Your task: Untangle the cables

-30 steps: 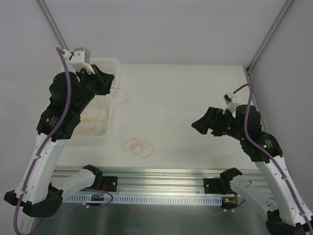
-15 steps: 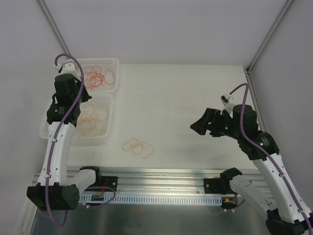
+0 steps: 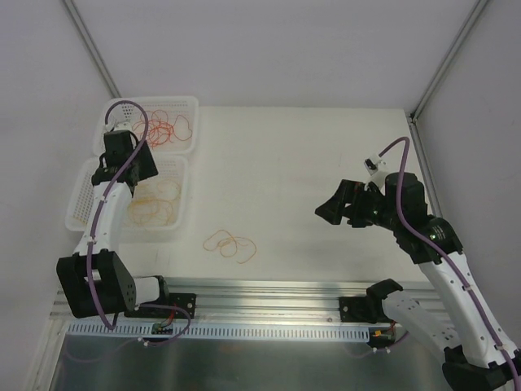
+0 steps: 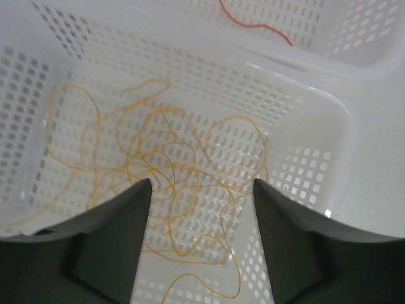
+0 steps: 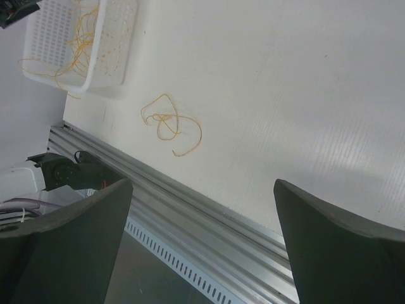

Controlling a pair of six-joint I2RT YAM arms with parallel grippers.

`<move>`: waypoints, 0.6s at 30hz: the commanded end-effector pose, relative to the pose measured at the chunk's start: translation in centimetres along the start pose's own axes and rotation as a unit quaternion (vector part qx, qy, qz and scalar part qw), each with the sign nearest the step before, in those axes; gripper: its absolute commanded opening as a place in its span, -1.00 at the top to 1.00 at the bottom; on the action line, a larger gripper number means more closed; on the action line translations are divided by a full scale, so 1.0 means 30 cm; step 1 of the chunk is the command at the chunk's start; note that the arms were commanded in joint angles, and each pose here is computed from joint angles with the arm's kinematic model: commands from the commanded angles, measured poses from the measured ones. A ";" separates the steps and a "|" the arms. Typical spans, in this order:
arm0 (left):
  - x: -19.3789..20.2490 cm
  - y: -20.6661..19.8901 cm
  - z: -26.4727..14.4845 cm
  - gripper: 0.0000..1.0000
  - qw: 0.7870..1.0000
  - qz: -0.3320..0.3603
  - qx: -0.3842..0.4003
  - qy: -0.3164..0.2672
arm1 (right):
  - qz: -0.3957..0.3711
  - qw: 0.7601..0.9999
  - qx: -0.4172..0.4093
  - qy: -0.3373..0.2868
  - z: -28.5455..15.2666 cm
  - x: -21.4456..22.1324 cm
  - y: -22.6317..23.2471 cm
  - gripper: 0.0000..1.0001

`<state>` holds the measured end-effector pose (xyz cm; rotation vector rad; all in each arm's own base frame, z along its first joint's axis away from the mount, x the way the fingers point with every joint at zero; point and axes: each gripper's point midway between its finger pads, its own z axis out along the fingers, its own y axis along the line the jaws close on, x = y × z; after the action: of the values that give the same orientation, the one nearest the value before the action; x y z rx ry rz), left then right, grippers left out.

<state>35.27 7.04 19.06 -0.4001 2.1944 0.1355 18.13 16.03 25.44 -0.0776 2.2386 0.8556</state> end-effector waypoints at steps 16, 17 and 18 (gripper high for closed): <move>0.112 -0.305 -0.414 -0.98 0.970 -0.019 0.241 0.027 | -0.043 0.996 -0.044 0.072 0.132 0.050 0.035 -0.99; 0.158 -0.377 -0.451 -0.99 0.960 -0.004 0.276 0.044 | -0.044 0.995 -0.045 0.074 0.137 0.052 0.037 -0.99; 0.186 -0.404 -0.466 -0.98 0.955 0.001 0.290 0.056 | -0.046 0.995 -0.047 0.076 0.143 0.055 0.039 -0.99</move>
<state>27.97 -4.49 25.13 -0.1685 2.1391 -0.3385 18.86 18.75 22.01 -0.2264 2.3719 0.8877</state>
